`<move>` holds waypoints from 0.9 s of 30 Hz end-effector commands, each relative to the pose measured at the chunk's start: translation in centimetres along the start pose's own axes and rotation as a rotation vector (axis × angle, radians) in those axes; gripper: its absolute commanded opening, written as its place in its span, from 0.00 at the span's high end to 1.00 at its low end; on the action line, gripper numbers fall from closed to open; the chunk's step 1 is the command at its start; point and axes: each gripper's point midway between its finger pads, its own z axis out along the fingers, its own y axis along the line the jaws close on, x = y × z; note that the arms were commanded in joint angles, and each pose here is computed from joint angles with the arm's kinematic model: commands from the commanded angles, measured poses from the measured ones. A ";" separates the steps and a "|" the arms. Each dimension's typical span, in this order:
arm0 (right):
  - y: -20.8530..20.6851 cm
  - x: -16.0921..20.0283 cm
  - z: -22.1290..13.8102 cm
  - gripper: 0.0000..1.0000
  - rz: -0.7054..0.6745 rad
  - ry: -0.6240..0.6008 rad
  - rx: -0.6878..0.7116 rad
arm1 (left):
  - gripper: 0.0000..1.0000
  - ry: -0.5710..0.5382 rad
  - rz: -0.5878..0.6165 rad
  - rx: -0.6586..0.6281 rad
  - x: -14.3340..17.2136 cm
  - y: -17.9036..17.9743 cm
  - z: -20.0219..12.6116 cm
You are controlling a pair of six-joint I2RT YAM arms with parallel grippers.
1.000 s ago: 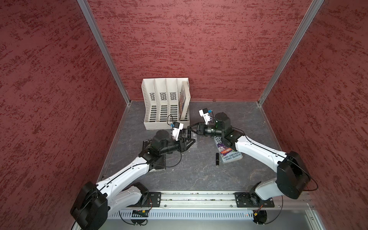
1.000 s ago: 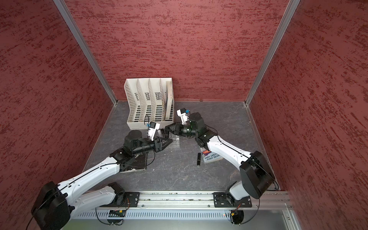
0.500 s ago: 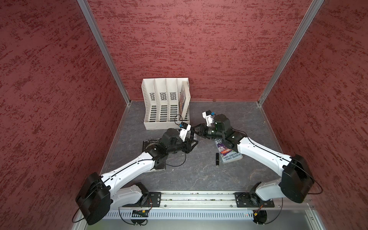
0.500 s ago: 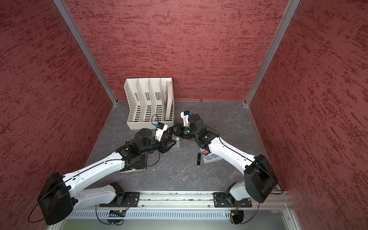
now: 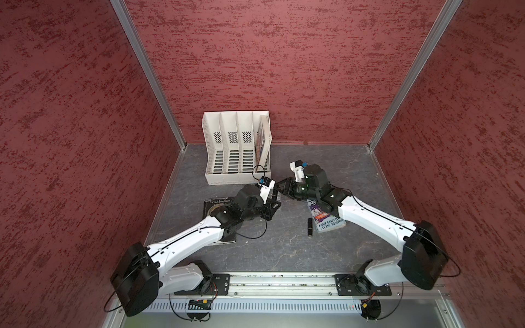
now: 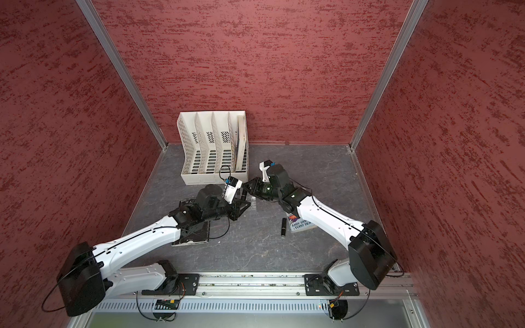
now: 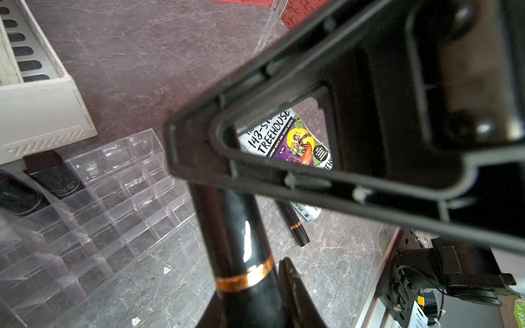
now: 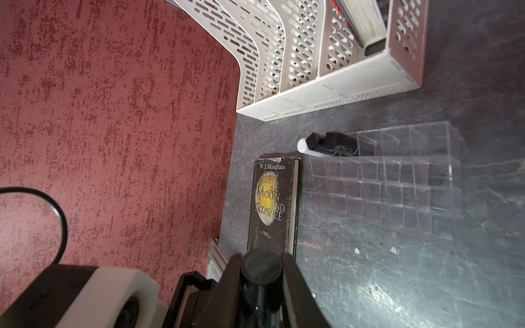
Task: Arrange the lipsticks in the organizer
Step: Pick up the lipstick at the center of the board.
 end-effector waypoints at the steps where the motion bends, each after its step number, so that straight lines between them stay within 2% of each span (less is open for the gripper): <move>1: 0.4 -0.4 -0.3 0.85 0.000 -0.027 0.019 | 0.78 -0.061 0.051 0.054 -2.4 -2.0 -0.4; 10: 0.5 -0.4 -0.1 0.79 0.007 -0.026 0.017 | 0.83 -0.056 0.037 0.061 -2.9 -2.3 -0.2; 16: 0.6 -0.6 -0.9 0.61 -0.011 -0.013 0.037 | 0.84 -0.060 -0.005 0.082 -2.9 -1.7 -0.3; 20: 0.7 -1.2 -2.3 0.48 -0.005 0.034 0.008 | 0.84 -0.081 -0.076 0.192 -3.6 -1.2 -0.7; 24: 2.1 -1.3 -3.8 0.37 -0.018 0.118 -0.086 | 0.84 -0.146 -0.108 0.316 -4.7 -0.7 -2.0; 27: 3.1 -1.3 -5.3 0.32 -0.018 0.181 -0.143 | 0.84 -0.203 -0.128 0.413 -5.5 -0.3 -3.1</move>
